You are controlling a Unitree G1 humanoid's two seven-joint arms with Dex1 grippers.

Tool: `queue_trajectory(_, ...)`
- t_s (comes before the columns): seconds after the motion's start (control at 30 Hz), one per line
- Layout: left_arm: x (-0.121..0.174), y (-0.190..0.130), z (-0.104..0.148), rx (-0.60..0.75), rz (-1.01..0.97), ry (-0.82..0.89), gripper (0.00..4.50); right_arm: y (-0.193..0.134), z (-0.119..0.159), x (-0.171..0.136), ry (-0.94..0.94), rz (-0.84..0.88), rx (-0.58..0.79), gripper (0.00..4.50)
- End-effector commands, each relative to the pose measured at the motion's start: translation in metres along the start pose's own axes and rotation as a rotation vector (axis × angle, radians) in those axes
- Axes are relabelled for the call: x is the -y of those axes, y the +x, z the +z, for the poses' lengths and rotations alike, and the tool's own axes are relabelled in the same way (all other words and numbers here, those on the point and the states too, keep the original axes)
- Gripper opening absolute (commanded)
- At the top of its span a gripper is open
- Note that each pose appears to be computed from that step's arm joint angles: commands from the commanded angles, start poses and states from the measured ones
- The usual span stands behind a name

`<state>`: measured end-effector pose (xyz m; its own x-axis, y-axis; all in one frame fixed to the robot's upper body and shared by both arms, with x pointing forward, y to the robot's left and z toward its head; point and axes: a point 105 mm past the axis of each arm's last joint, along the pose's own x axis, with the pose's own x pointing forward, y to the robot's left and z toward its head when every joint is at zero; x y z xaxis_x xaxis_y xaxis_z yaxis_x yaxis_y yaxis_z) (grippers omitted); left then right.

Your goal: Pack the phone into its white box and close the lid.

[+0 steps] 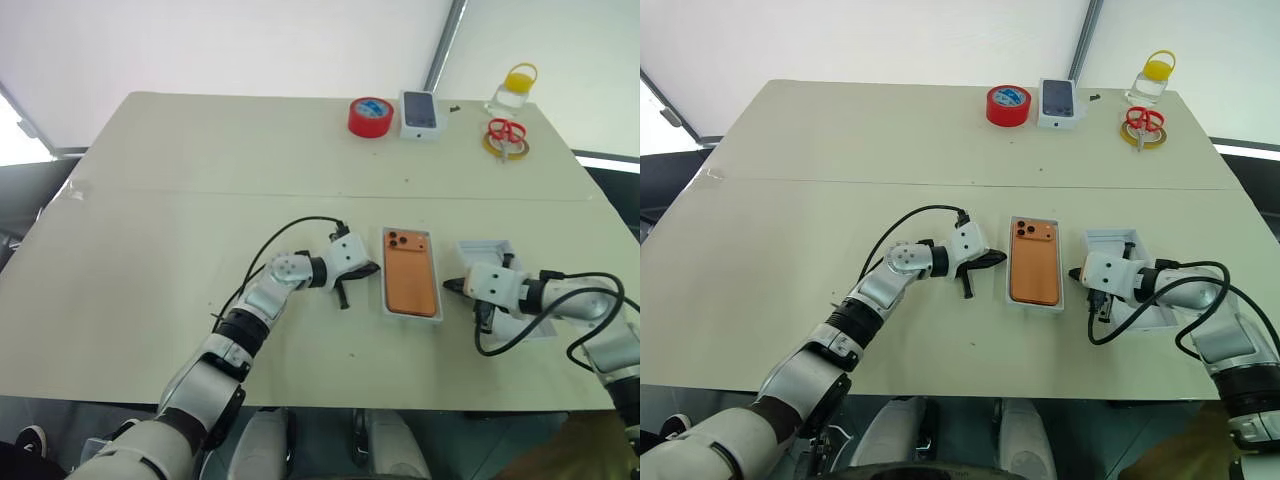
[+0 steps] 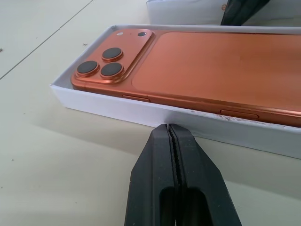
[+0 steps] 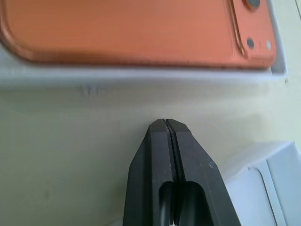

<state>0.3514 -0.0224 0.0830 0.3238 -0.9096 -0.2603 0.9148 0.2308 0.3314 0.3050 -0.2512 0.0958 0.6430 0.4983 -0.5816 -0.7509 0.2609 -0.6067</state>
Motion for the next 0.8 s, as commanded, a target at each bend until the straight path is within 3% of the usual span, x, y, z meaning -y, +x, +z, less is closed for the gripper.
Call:
queue_trajectory(0.03, -0.007, -0.014, 0.004, 0.029, 0.023, -0.002, 0.05, -0.013, -0.013, 0.011, -0.012, -0.046, -0.055, 0.0)
queue_trajectory(0.17, -0.017, -0.031, 0.005, 0.042, 0.072, -0.007, 0.05, -0.015, -0.027, 0.026, -0.011, -0.128, -0.09, 0.0)
queue_trajectory(0.3, -0.032, -0.07, 0.008, 0.072, 0.136, -0.005, 0.05, -0.021, -0.036, 0.044, 0.002, -0.221, -0.107, 0.0)
queue_trajectory(0.37, -0.031, -0.079, 0.009, 0.078, 0.128, -0.013, 0.05, -0.025, -0.041, 0.042, 0.056, -0.198, -0.107, 0.0)
queue_trajectory(0.47, -0.032, -0.097, 0.01, 0.095, 0.119, -0.058, 0.89, -0.032, -0.034, 0.042, 0.224, -0.167, -0.028, 0.83)
queue_trajectory(0.67, -0.039, -0.135, 0.022, 0.146, 0.122, -0.118, 4.0, -0.047, -0.028, 0.05, 0.298, -0.224, -0.011, 3.97)
queue_trajectory(0.7, -0.037, -0.139, 0.024, 0.158, 0.106, -0.129, 4.07, -0.05, -0.03, 0.056, 0.347, -0.259, -0.02, 4.47)
queue_trajectory(0.8, -0.032, -0.149, 0.034, 0.203, 0.075, -0.068, 4.07, -0.058, -0.033, 0.065, 0.453, -0.304, -0.054, 4.47)
